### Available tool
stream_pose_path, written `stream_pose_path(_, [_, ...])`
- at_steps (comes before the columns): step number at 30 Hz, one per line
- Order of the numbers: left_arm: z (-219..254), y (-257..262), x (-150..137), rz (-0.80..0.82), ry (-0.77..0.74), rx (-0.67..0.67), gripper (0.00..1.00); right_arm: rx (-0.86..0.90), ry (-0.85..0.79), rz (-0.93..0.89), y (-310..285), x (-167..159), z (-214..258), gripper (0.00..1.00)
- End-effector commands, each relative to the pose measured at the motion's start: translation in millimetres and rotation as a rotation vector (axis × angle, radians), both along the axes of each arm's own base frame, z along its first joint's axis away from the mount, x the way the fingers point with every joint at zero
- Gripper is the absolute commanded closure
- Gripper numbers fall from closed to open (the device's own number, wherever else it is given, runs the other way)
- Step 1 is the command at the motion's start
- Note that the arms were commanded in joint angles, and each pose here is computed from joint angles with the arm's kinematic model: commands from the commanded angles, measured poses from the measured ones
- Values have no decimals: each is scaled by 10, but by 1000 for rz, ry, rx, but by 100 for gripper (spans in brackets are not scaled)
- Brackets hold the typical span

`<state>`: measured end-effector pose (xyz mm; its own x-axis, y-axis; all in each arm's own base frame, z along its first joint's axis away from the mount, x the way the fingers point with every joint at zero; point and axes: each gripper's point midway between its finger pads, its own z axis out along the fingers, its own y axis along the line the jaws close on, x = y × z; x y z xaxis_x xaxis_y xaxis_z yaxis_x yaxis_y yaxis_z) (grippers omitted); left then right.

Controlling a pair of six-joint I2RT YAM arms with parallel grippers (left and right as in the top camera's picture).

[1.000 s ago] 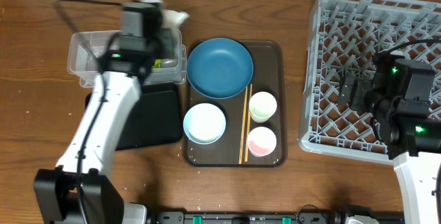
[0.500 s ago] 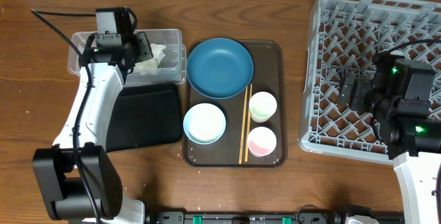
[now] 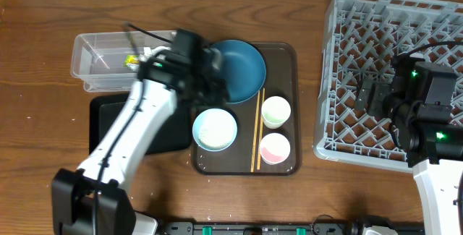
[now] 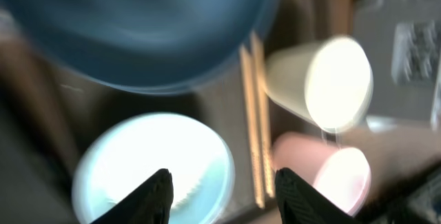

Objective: Sort waste into correct bins and load items into the dishwasher rack
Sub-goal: 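Grasp the pink-lined cup with the left gripper and lift it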

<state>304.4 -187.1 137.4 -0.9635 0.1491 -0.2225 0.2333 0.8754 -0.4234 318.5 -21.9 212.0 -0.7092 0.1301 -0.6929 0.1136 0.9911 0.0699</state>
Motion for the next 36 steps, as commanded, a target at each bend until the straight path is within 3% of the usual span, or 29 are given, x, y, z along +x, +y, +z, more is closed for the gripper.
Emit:
stream_pose_path(1, [-156, -269, -331, -105, 81, -8, 49, -7, -22, 24, 48, 21, 89, 1])
stream_pose_path(10, [-504, -724, -815, -297, 136, 42, 49, -7, -22, 24, 48, 20, 88, 1])
stream_pose_path(16, [-757, -840, -903, -338, 183, 72, 50, -7, -22, 24, 48, 21, 89, 1])
stream_pose_path(18, [-825, -855, -903, -341, 193, 78, 66, -7, -22, 24, 48, 21, 89, 1])
stream_pose_path(20, [-847, -853, -888, -338, 195, 79, 91, -7, -22, 24, 48, 20, 88, 1])
stream_pose_path(21, [-840, -848, -873, -334, 192, 77, 94, -7, -21, 24, 48, 20, 87, 1])
stream_pose_path(28, [-337, -586, -646, -239, 116, 49, 94, -24, -19, 8, 7, 17, 86, 1])
stream_pose_path(33, [432, -400, -306, -135, -105, -132, 94, -24, -55, -20, -28, 84, 146, 2])
stream_pose_path(36, [825, -271, 27, -29, -237, -253, 94, 44, -116, 105, 205, 210, 239, 1])
